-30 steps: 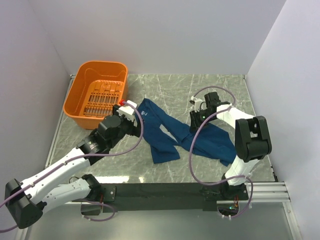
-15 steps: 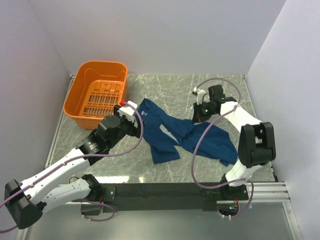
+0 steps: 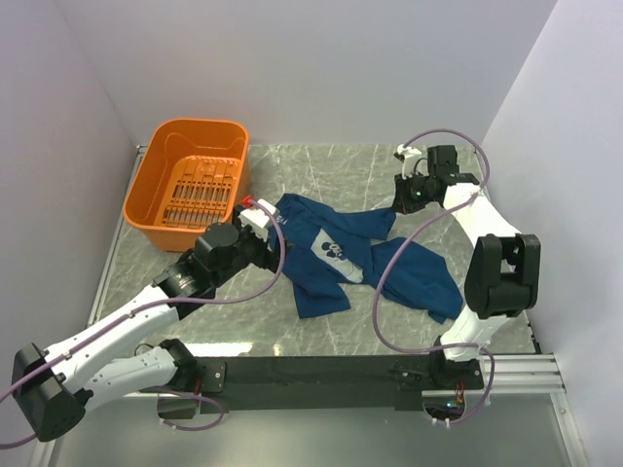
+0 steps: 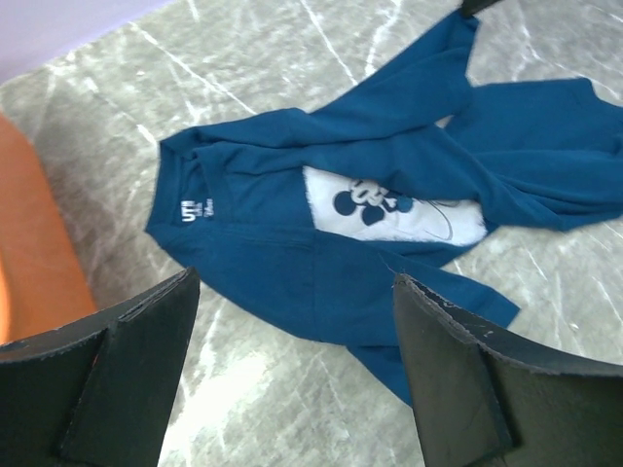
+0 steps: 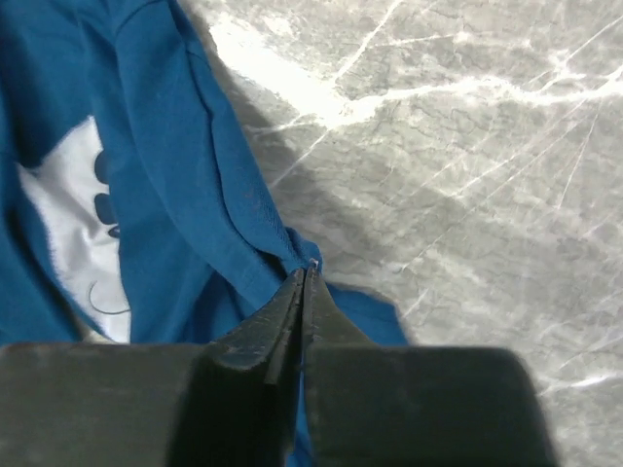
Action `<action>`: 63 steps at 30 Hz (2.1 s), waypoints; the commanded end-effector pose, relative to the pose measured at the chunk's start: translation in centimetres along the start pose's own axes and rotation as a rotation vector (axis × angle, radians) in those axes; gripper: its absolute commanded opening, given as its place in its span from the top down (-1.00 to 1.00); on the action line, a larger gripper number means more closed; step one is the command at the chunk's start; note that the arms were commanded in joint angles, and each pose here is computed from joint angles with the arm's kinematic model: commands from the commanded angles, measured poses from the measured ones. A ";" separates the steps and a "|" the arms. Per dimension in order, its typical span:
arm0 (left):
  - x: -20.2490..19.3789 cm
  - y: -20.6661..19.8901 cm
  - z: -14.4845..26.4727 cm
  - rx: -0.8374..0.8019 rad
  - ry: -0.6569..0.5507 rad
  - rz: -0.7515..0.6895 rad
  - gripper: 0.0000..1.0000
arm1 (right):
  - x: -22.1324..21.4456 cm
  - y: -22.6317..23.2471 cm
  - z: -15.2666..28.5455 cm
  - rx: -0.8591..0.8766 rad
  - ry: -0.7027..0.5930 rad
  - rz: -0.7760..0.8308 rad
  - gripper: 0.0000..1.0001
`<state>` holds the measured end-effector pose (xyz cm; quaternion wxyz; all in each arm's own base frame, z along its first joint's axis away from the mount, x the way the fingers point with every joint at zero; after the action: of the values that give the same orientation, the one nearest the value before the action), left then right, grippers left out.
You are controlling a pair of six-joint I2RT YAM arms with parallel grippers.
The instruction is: Fold and stack the t-shirts
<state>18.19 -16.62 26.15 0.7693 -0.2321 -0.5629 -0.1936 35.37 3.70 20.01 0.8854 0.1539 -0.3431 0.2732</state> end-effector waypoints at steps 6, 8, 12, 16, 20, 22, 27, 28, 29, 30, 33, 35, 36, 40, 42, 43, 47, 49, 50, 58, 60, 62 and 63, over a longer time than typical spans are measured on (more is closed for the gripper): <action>0.8 -0.7 -0.3 -0.083 -0.027 -0.009 -0.69 | 2.0 -0.8 1.4 -0.057 -0.071 0.128 -0.07; 0.7 -0.7 -0.3 -0.083 -0.026 -0.011 -0.69 | 1.9 -0.4 1.8 -0.017 -0.080 0.193 -0.16; 0.9 -0.8 -0.3 -0.091 -0.029 -0.010 -0.69 | 0.9 0.2 0.7 0.116 -0.037 0.211 -0.18; 0.9 -0.8 -0.2 -0.095 -0.027 -0.009 -0.69 | -0.3 0.2 -1.9 0.212 0.048 0.163 -0.18; 0.9 -0.7 -0.1 -0.095 -0.032 -0.012 -0.70 | -1.5 -0.2 -3.9 0.220 0.114 0.121 -0.18; 0.9 -0.8 -0.1 -0.098 -0.031 -0.014 -0.69 | -1.7 -0.4 -4.3 0.201 0.132 0.114 -0.17; 0.9 -0.9 -0.2 -0.107 -0.023 -0.011 -0.69 | -2.9 -0.2 -5.8 0.225 0.190 0.091 -0.15; 0.8 -0.9 -0.2 -0.108 -0.022 -0.013 -0.69 | -3.1 -0.1 -6.1 0.230 0.197 0.087 -0.15; 0.9 -0.9 -0.2 -0.109 -0.025 -0.013 -0.69 | -3.4 0.0 -6.4 0.235 0.205 0.082 -0.15; 0.9 -0.9 -0.2 -0.111 -0.026 -0.012 -0.69 | -3.7 0.0 -6.6 0.238 0.214 0.074 -0.13; 0.9 -0.9 -0.1 -0.112 -0.025 -0.011 -0.69 | -4.2 0.2 -7.2 0.258 0.241 0.057 -0.08; 0.9 -0.9 -0.2 -0.112 -0.025 -0.011 -0.69 | -4.4 0.1 -7.5 0.251 0.252 0.049 -0.06; 0.8 -0.9 -0.2 -0.111 -0.021 -0.012 -0.69 | -4.4 0.0 -7.6 0.249 0.254 0.046 -0.01; 1.0 -0.9 -0.1 -0.114 -0.028 -0.011 -0.69 | -4.2 0.0 -7.4 0.241 0.253 0.049 0.19; 0.9 -1.0 -0.2 -0.117 -0.025 -0.012 -0.69 | -4.0 0.1 -7.2 0.241 0.248 0.055 0.39; 0.8 -0.9 -0.2 -0.115 -0.023 -0.010 -0.69 | -3.9 0.0 -7.1 0.238 0.246 0.057 0.48; 0.8 -0.9 -0.1 -0.116 -0.023 -0.012 -0.69 | -2.2 0.2 -5.2 0.204 0.192 0.102 0.87; 0.7 -0.9 -0.2 -0.114 -0.020 -0.012 -0.69 | -1.2 0.2 -4.1 0.186 0.161 0.123 1.00; 0.8 -0.9 -0.2 -0.116 -0.023 -0.011 -0.69 | -0.3 0.4 -3.2 0.172 0.134 0.139 1.00; 0.8 -0.9 -0.3 -0.116 -0.019 -0.015 -0.69 | 5.4 -0.3 -0.2 0.035 0.033 0.232 1.00; 0.7 -0.8 -0.3 -0.108 -0.017 -0.018 -0.69 | 8.8 -0.7 0.1 -0.050 -0.017 0.287 1.00; 0.6 -0.8 -0.3 -0.099 -0.016 -0.022 -0.69 | 12.6 -2.0 -0.3 -0.228 -0.068 0.299 1.00; 0.4 -0.6 -0.4 -0.092 -0.011 -0.028 -0.69 | 14.3 -1.9 -0.7 -0.292 -0.101 0.295 1.00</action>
<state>17.95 -17.34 25.69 0.7675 -0.2602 -0.5410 -0.2249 42.24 6.48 26.23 0.8425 0.0760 -0.3771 0.3770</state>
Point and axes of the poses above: each gripper's point midway between its finger pads, its own z axis back along the fingers, its own y axis along the line the jaws close on, x = y × z, the point moved 10 cm from there along z, back along the fingers, and after that the axes turned 8 degrees about z, right-handed, at the moved point
